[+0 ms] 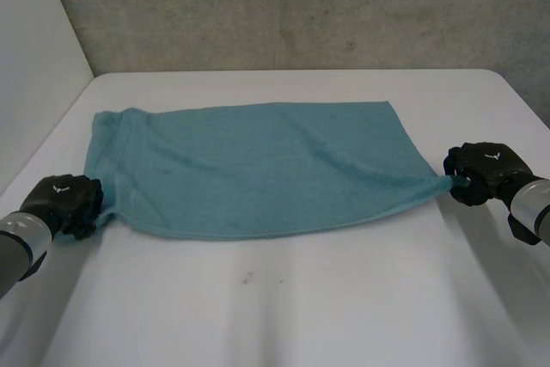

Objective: Fold the laundry

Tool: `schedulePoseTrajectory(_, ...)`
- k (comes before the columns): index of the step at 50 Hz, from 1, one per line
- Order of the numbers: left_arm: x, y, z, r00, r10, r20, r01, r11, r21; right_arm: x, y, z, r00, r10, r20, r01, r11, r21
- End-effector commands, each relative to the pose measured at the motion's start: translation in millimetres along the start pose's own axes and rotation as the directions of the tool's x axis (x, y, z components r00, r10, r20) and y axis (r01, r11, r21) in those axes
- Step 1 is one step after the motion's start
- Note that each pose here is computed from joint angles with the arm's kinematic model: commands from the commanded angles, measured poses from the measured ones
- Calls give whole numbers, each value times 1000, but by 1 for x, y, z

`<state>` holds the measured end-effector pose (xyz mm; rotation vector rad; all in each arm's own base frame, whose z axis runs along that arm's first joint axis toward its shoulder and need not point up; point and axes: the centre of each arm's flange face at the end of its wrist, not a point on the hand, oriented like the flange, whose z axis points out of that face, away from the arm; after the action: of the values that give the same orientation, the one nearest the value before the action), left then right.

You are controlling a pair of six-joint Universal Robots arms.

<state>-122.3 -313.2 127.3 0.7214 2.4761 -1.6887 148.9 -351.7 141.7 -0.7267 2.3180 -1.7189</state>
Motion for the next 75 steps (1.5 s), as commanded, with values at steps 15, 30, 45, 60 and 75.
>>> schedulePoseTrajectory(15, -4, -48, -50, 993, 78, 93, -93, 982, 165, 0, -45, -51, 973, -227, 41, 231, 963, -137)
schedulePoseTrajectory(30, 13, -41, -112, 975, 223, -21, -224, 973, -50, 26, -46, -136, 905, -401, 140, 422, 812, -403)
schedulePoseTrajectory(45, 3, -80, -48, 947, 318, -44, -296, 919, 259, 41, -46, -73, 955, -295, 39, 294, 918, -267)
schedulePoseTrajectory(60, -4, -97, 82, 947, 313, 69, -319, 897, 306, 50, -41, 45, 946, -278, -165, 249, 952, -178)
schedulePoseTrajectory(75, 18, -100, 132, 948, 308, 83, -313, 847, 429, 39, -41, 103, 905, -321, -279, 321, 946, -47)
